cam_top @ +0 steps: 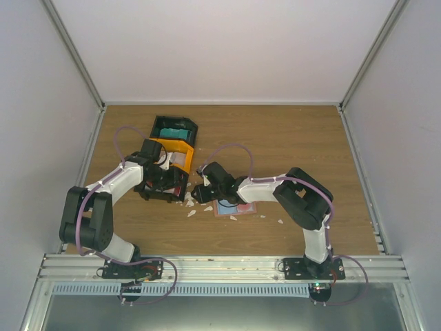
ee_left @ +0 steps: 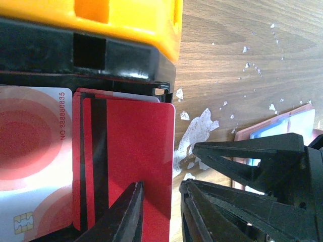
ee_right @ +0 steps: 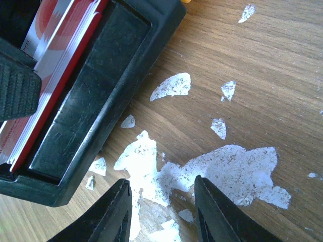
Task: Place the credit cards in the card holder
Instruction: Pick up the credit card from the storage box.
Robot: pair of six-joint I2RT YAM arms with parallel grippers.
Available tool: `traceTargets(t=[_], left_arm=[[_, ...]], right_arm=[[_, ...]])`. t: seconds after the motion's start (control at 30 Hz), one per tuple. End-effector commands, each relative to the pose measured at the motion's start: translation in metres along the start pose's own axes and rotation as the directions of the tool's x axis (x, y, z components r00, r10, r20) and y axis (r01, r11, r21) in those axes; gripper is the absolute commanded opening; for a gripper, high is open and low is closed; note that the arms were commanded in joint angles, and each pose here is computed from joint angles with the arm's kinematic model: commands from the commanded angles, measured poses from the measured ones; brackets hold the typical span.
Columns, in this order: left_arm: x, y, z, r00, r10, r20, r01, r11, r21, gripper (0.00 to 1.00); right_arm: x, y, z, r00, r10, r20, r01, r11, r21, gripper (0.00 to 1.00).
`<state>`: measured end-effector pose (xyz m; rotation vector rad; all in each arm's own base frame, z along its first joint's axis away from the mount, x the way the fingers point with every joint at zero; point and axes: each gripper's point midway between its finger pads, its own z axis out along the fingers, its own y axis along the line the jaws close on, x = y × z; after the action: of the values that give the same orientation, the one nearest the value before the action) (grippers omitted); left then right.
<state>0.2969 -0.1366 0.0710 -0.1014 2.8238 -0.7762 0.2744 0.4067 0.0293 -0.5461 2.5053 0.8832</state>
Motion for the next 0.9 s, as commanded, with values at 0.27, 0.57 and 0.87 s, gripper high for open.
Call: traceTargets(t=[0.27, 0.57, 0.87], left_arm=[[0.001, 0.001, -0.002, 1.000, 0.007, 0.003, -0.007, 1.000, -0.023, 0.14], [-0.003, -0.001, -0.011, 1.000, 0.016, 0.025, -0.015, 0.999, -0.042, 0.06], [-0.005, -0.003, -0.020, 0.999, 0.022, 0.042, -0.020, 0.998, -0.051, 0.00]], right_arm=[[-0.005, -0.002, -0.006, 1.000, 0.009, 0.024, -0.009, 1.000, 0.010, 0.36], [-0.005, -0.002, -0.006, 1.000, 0.013, 0.025, -0.013, 1.000, 0.011, 0.36], [-0.004, -0.003, -0.006, 1.000, 0.013, 0.023, -0.013, 1.000, 0.012, 0.36]])
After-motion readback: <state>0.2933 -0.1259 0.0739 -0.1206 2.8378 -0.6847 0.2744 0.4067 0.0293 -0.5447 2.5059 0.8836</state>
